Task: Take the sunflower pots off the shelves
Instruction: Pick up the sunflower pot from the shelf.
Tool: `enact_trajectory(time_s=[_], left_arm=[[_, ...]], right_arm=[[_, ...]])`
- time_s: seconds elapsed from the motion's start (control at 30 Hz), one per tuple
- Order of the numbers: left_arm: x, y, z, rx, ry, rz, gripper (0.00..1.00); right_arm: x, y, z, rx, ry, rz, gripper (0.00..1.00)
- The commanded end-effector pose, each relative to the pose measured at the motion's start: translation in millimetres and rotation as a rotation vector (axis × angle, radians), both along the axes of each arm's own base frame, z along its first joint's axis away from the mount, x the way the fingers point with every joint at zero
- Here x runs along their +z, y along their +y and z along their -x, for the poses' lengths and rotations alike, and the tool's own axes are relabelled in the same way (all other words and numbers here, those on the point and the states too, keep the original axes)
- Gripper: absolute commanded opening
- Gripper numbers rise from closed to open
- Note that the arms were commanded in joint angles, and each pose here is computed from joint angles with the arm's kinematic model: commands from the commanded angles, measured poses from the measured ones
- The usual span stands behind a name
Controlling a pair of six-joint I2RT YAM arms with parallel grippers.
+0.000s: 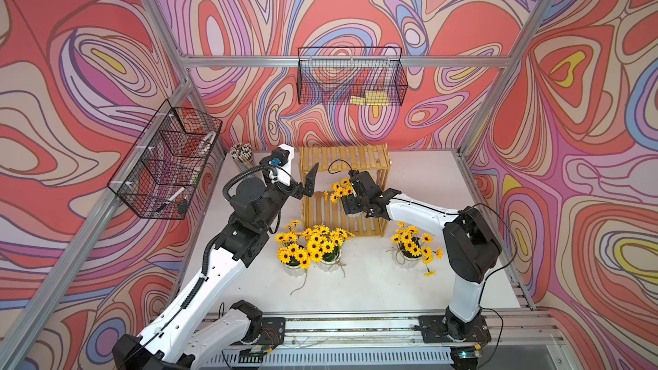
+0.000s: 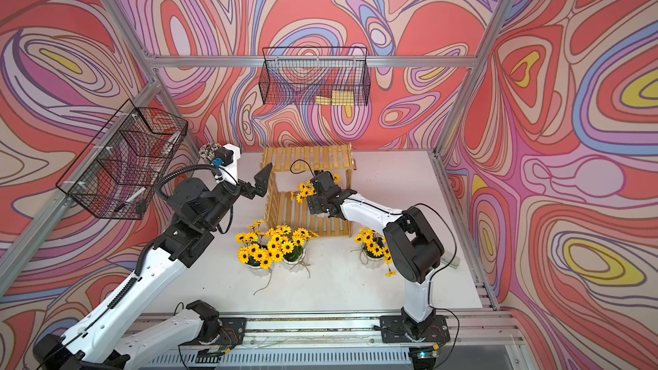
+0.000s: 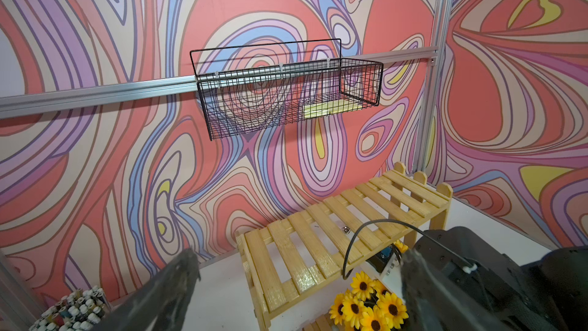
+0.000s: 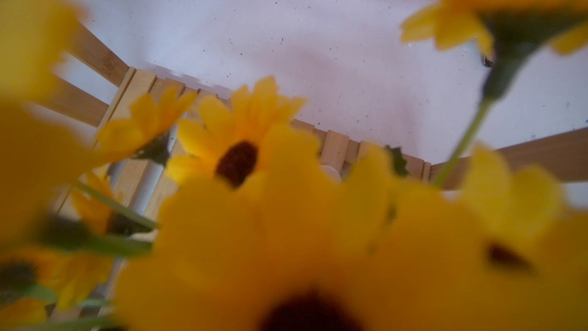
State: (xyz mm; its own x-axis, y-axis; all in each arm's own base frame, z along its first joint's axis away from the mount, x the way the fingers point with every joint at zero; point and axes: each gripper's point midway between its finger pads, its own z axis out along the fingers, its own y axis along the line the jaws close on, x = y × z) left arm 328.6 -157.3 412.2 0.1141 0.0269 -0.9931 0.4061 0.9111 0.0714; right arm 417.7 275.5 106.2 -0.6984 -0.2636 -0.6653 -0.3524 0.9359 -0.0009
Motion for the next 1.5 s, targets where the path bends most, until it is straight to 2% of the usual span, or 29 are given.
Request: enact_trajectory(time_s=[0.0, 0.5, 0.67, 0.77, 0.83, 1.1, 1.47], left_arm=[[16, 4, 3, 0.009, -0.041, 0.010, 1.00], [16, 4, 3, 0.009, -0.039, 0.015, 1.00], [15, 3, 2, 0.005, -0.038, 0.015, 1.00], [16, 3, 2, 0.003, -0.039, 0.016, 1.00], [16, 3, 3, 0.004, -0.041, 0.017, 1.00], [15, 3, 3, 0.004, -0.039, 0.015, 1.00], [16, 3, 3, 0.003, -0.040, 0.018, 1.00]], right_arm=[[-8, 5, 3, 0.021, 0.024, -0.009, 0.74], [12, 7, 10, 0.056, -0.008, -0.034, 0.49], [18, 12, 13, 0.080, -0.023, -0.043, 0.33], [20, 14, 15, 0.091, -0.022, -0.053, 0.17], [22, 14, 15, 0.095, -0.025, -0.052, 0.11], [36, 15, 20, 0.103, -0.053, -0.033, 0.03], [65, 3, 38, 0.094, -0.109, -0.017, 0.01]])
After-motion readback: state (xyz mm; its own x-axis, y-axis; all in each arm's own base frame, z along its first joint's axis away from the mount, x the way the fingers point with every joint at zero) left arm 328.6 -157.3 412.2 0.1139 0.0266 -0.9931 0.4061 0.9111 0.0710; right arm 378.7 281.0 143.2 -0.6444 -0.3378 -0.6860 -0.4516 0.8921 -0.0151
